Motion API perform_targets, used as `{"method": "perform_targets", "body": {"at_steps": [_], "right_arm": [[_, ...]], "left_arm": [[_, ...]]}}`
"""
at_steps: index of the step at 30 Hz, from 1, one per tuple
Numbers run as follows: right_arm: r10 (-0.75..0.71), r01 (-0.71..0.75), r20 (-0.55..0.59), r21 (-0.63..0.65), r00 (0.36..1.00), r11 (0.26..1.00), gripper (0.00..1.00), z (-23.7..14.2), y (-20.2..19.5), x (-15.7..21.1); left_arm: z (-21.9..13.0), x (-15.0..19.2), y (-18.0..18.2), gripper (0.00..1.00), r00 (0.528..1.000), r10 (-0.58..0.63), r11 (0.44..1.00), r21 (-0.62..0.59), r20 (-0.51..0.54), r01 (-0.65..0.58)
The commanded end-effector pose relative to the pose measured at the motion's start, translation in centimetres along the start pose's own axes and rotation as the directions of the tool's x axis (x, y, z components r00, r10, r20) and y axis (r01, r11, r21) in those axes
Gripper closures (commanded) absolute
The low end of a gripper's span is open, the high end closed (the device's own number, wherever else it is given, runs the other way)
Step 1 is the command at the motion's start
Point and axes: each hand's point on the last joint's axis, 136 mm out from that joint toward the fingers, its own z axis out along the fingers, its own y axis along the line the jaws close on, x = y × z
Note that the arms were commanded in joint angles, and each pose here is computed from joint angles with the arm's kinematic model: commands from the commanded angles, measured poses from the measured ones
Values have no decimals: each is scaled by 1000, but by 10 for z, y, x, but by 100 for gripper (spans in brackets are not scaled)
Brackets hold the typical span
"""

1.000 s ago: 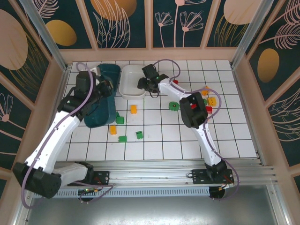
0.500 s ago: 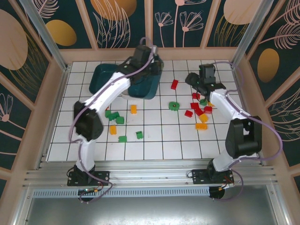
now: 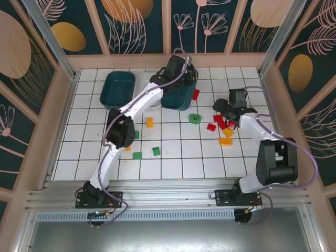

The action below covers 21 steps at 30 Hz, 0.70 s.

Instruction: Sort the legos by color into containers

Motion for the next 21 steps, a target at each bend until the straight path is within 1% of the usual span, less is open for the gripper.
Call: {"method": "perform_targets", "body": {"at_steps": [1,5,8,12,14,17,21], "right_arm": [[-21,22,27,-57,999,998,36,-8,9,-6],[-23,25,20,-82,1000,996,36,-8,14,-5],[-24,25,13,-106,1000,994,36,-8,19,-6],[-28,27,-4,-126,1000,992,35,-5,22,-3],[-30,28,-13,-138,999,990,36,-4,24,-1],[-35,31,-23,-150,999,988,36,-3,26,1],[-42,37,-30,-156,999,987,35,-3,25,4]], "left_arm": [[10,-14,-3,100,997,-39,999,23,71,38],[21,-7,7,100,994,-79,997,6,77,79],[26,-6,8,100,987,-129,992,26,91,127],[33,-7,12,100,971,-204,979,35,122,201],[34,-11,16,98,961,-233,972,35,148,230],[35,-14,18,98,954,-247,969,32,169,245],[32,-15,18,97,958,-232,973,18,169,232]]}}
